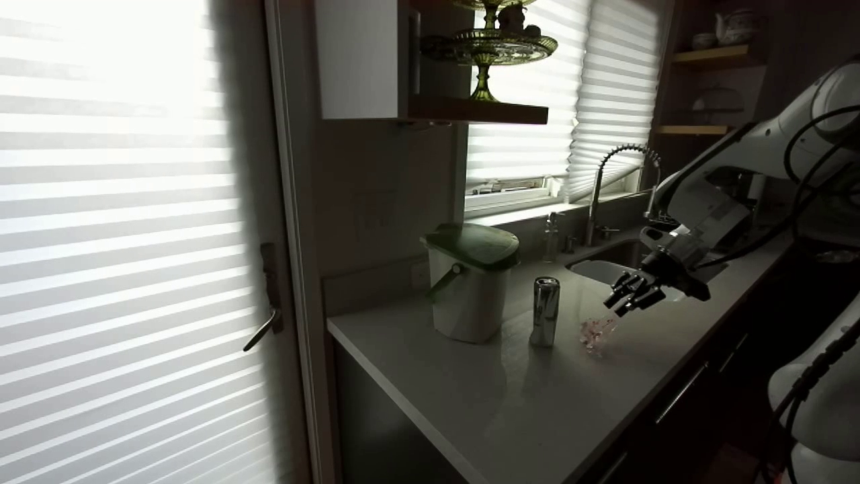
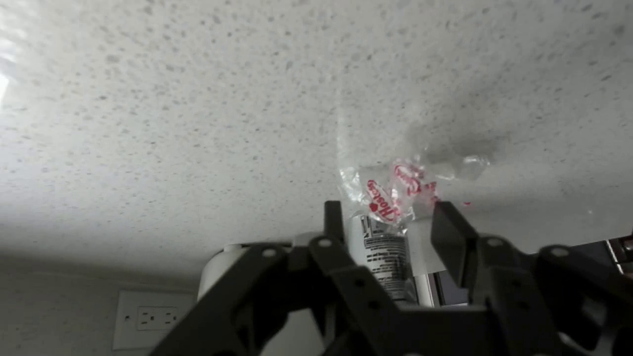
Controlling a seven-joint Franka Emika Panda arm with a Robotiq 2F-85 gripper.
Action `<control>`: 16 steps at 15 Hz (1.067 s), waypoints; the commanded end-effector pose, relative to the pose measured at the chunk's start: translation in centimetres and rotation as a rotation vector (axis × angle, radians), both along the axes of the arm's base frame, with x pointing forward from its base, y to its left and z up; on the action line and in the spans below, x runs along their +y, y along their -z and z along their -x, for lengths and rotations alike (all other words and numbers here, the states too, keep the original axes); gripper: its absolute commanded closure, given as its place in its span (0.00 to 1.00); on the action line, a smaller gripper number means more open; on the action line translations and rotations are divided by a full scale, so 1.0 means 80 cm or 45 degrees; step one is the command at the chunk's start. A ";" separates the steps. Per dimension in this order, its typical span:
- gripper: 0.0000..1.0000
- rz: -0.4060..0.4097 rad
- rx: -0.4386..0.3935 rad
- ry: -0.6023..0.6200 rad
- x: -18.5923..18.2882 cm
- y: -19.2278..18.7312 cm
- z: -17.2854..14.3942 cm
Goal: Place the can and the wrapper in front of the bin
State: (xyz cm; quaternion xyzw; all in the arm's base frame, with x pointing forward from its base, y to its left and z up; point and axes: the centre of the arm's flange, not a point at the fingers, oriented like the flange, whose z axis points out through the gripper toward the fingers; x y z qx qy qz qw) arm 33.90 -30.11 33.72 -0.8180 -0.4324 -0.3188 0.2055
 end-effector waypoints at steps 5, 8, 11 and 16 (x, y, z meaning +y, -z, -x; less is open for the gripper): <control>0.00 0.197 -0.010 0.481 0.063 -0.131 -0.058; 0.00 0.312 -0.048 0.686 0.095 -0.169 -0.081; 0.00 0.465 -0.056 0.854 0.119 -0.193 -0.097; 0.00 0.718 0.006 1.045 0.143 -0.199 -0.119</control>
